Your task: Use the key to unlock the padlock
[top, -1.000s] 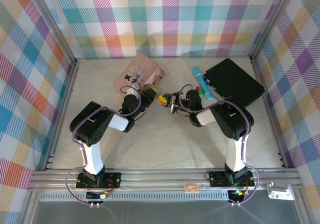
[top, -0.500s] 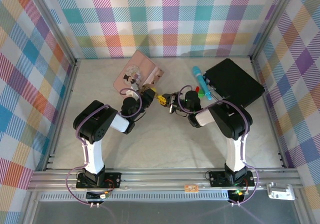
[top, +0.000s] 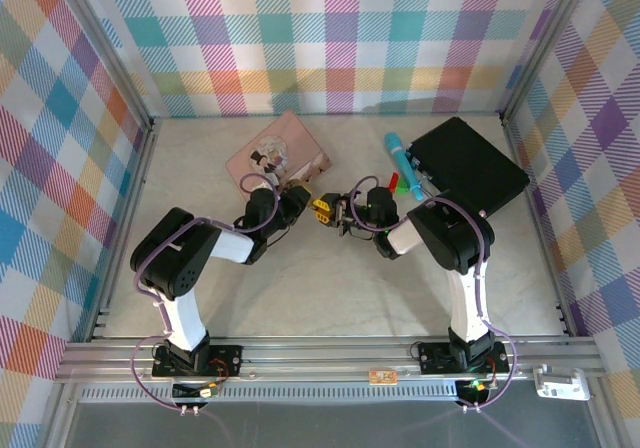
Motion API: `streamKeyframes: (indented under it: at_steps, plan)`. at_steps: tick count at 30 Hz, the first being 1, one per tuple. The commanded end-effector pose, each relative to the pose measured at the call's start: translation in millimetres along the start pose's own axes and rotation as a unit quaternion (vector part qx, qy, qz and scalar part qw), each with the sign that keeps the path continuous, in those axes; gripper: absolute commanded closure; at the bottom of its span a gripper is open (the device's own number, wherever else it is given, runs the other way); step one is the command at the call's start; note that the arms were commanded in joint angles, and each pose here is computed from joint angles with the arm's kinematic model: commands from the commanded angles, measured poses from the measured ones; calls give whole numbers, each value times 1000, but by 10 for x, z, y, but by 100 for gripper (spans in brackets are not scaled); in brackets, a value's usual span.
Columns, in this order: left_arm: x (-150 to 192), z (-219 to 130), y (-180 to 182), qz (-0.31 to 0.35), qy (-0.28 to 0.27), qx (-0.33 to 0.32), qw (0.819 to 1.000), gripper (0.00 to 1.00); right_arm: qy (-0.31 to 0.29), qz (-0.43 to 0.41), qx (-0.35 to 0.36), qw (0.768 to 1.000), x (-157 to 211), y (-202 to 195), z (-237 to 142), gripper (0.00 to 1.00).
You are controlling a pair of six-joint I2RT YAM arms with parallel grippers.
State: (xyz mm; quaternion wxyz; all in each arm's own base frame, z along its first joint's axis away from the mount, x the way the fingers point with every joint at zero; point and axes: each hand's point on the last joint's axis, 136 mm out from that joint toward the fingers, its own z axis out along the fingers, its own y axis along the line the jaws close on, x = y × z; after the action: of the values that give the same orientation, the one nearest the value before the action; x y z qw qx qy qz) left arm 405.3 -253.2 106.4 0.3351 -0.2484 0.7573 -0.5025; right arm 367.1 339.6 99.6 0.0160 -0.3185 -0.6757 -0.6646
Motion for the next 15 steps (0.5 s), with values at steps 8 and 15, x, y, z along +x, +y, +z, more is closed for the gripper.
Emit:
streamKeyframes:
  at_steps: [8, 15]
  plan:
    - [436, -41, -6, 0, 105, -33, 994, 100, -39, -170, 34, 984, -105, 49, -289, 65]
    - [394, -62, -89, -18, 104, -58, 993, 100, -10, -257, 103, 961, 111, 3, -422, 65]
